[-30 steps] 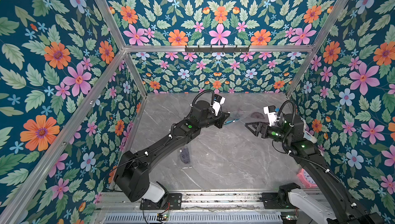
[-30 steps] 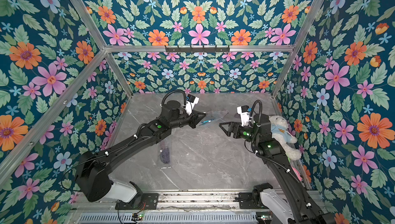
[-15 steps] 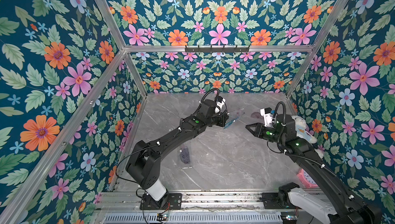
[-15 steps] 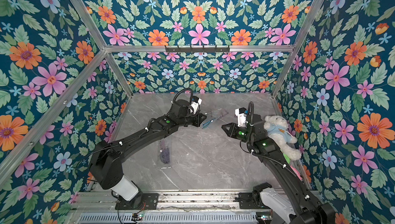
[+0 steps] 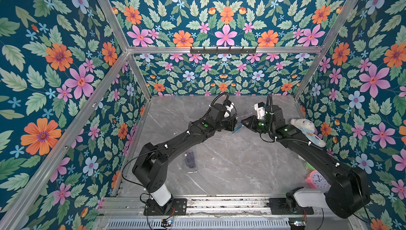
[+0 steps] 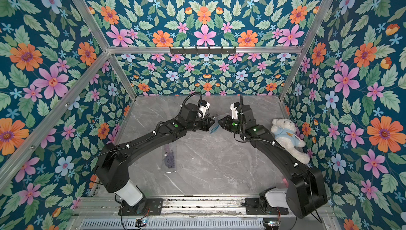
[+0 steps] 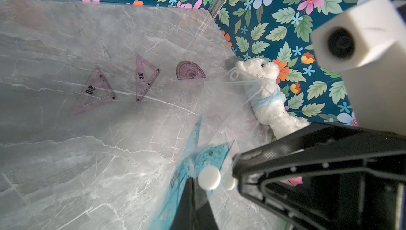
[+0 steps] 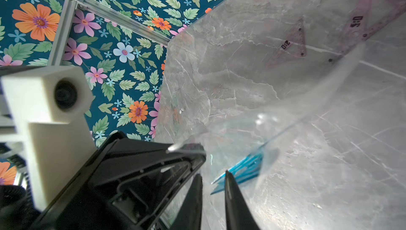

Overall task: Open the ruler set and take out the ruler
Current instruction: Take out the ruler from the ruler set bag.

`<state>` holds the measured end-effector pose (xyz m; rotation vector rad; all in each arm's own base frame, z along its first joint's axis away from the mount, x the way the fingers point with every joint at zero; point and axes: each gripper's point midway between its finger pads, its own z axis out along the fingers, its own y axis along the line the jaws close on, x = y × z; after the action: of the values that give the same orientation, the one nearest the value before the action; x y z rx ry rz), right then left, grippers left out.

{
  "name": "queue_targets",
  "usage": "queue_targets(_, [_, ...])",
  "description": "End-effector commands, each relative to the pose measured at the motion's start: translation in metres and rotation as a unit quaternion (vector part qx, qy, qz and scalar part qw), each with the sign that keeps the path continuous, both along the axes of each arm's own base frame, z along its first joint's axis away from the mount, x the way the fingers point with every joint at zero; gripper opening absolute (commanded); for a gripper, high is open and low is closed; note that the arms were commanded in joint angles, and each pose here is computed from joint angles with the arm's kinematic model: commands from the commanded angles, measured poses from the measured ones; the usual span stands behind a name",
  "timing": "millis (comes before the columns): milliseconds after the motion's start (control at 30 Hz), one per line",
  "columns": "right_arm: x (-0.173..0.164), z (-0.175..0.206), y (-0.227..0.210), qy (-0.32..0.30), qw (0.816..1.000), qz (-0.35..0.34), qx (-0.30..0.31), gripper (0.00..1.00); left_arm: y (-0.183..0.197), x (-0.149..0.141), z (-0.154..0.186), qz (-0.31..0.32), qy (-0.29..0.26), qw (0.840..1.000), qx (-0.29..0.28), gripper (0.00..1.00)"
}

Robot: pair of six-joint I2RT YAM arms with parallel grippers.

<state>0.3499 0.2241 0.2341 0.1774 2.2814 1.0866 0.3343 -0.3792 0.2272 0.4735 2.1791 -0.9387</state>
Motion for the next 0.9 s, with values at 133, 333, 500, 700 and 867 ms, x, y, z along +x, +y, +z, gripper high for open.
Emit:
queue_targets(133, [0.006,-0.011,0.011,0.020,1.000,-0.002,0.001,0.27,0.009,0.010,0.010,0.046,-0.051,0.997,0.025,0.00])
queue_targets(333, [0.007,-0.021,0.006,0.030,0.999,-0.017,-0.010,0.33,0.021,0.014,0.023,0.079,-0.079,0.994,0.018,0.00])
queue_targets(500, [0.011,-0.026,0.011,0.038,0.999,-0.015,-0.005,0.34,0.021,0.013,0.027,0.081,-0.084,0.993,0.007,0.00])
queue_targets(700, [0.018,-0.028,0.015,0.040,0.999,-0.014,-0.001,0.34,0.018,0.011,0.026,0.077,-0.083,0.994,-0.002,0.00])
queue_targets(867, [0.021,-0.027,0.017,0.036,0.999,-0.014,0.003,0.35,0.016,0.011,0.025,0.073,-0.083,0.994,-0.004,0.00])
